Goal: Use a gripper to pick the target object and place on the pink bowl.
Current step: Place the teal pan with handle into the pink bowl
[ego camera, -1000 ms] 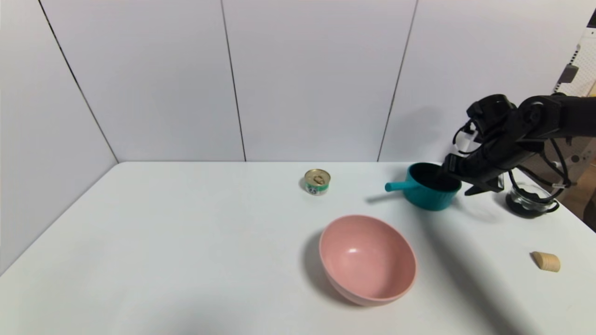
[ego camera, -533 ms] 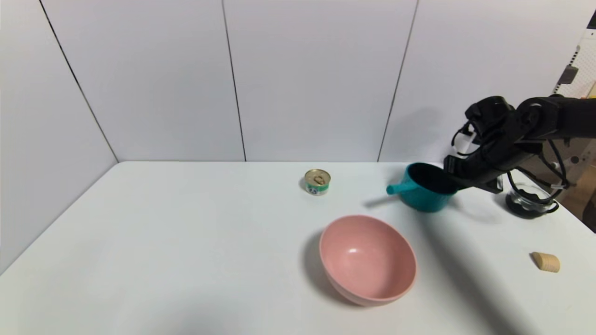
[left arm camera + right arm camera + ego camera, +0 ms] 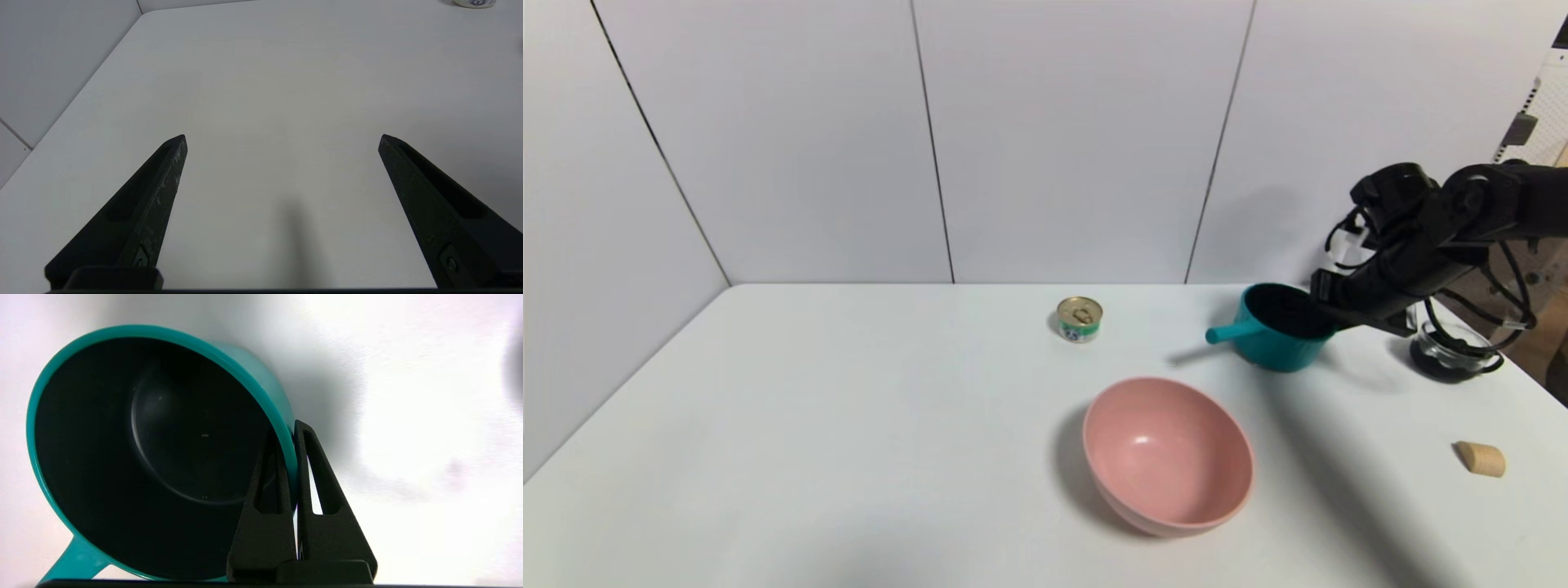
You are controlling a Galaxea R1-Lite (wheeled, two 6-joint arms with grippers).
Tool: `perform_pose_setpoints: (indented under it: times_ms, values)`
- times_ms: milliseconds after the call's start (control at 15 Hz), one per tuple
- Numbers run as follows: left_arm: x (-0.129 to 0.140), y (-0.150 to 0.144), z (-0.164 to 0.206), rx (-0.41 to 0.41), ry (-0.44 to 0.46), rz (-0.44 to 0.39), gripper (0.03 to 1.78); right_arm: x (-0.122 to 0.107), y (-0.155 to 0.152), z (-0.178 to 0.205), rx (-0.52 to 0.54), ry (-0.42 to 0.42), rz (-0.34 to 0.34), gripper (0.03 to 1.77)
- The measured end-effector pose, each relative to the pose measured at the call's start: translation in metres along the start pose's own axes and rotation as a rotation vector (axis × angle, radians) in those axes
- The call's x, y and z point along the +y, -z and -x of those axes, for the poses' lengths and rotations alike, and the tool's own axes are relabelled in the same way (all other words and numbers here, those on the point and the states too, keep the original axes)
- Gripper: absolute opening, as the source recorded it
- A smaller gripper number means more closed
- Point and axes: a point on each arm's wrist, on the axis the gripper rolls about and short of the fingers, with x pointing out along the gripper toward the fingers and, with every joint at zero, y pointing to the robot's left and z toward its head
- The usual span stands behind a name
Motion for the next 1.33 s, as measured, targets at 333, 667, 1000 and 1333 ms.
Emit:
perform_pose_setpoints:
  times_ms: [333,667,1000,1333]
  values:
    - [0.000,0.000,0.000,0.000,0.000,0.000,1.69,-0.004,-0.008,0.031,-0.082,-0.015,0.019,0.10]
    - [0.000,0.000,0.000,0.000,0.000,0.000,1.69,0.008,-0.005,0.078,-0.178,-0.066,0.076,0.10]
    - [0.000,0.000,0.000,0.000,0.000,0.000,1.69,0.036,0.012,0.126,-0.256,-0.155,0.146,0.10]
    - [0.000,0.000,0.000,0.000,0.000,0.000,1.69,0.064,0.054,0.150,-0.198,-0.231,0.249,0.10]
